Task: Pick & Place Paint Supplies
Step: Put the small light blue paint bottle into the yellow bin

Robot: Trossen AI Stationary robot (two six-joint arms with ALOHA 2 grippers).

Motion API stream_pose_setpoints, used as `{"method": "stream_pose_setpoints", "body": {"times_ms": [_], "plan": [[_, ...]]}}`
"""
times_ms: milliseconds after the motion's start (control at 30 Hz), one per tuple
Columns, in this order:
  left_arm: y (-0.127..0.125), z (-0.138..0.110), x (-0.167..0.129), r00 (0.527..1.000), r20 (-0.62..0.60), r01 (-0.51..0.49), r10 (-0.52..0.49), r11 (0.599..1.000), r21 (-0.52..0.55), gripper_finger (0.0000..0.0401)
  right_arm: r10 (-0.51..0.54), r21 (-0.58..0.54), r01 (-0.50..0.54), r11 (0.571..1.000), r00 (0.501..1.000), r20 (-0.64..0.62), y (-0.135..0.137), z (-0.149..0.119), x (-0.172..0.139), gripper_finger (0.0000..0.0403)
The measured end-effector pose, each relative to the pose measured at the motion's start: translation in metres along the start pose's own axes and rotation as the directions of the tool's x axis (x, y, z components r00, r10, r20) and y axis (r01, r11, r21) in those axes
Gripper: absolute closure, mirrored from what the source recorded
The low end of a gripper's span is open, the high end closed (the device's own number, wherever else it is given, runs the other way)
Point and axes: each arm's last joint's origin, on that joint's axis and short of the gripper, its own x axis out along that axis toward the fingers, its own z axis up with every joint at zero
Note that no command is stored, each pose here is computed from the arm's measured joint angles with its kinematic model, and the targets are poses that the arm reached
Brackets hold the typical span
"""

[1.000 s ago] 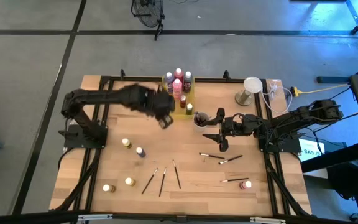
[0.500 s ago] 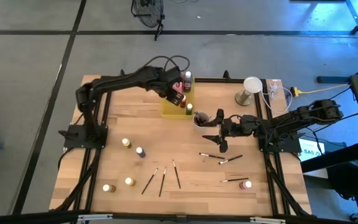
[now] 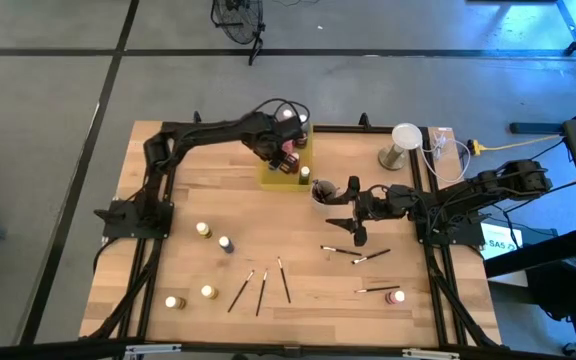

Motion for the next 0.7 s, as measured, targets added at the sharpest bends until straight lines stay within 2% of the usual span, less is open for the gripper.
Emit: {"method": "stream_pose_setpoints", "body": {"times_ms": [133,467,700], "plan": [[-0.0032,-0.0007,0.0057,1.000,0.006,-0.031,0.031,0.999,0.015,0.0282,0.000,0.001,0.000,1.000,1.000,0.003,0.0000,0.0003,0.0000,0.0160],[-0.0094,-0.0044,0.0049,1.000,0.007,-0.026,0.026,0.999,0.032,0.0259,0.008,0.026,-0.008,1.000,1.000,0.002,0.0002,0.0003,0.0000,0.0160],[-0.0091,-0.0042,0.0048,1.000,0.008,-0.027,0.027,0.999,0.042,0.0257,0.008,0.026,-0.008,1.000,1.000,-0.006,0.0002,-0.0005,0.0000,0.0160]]}}
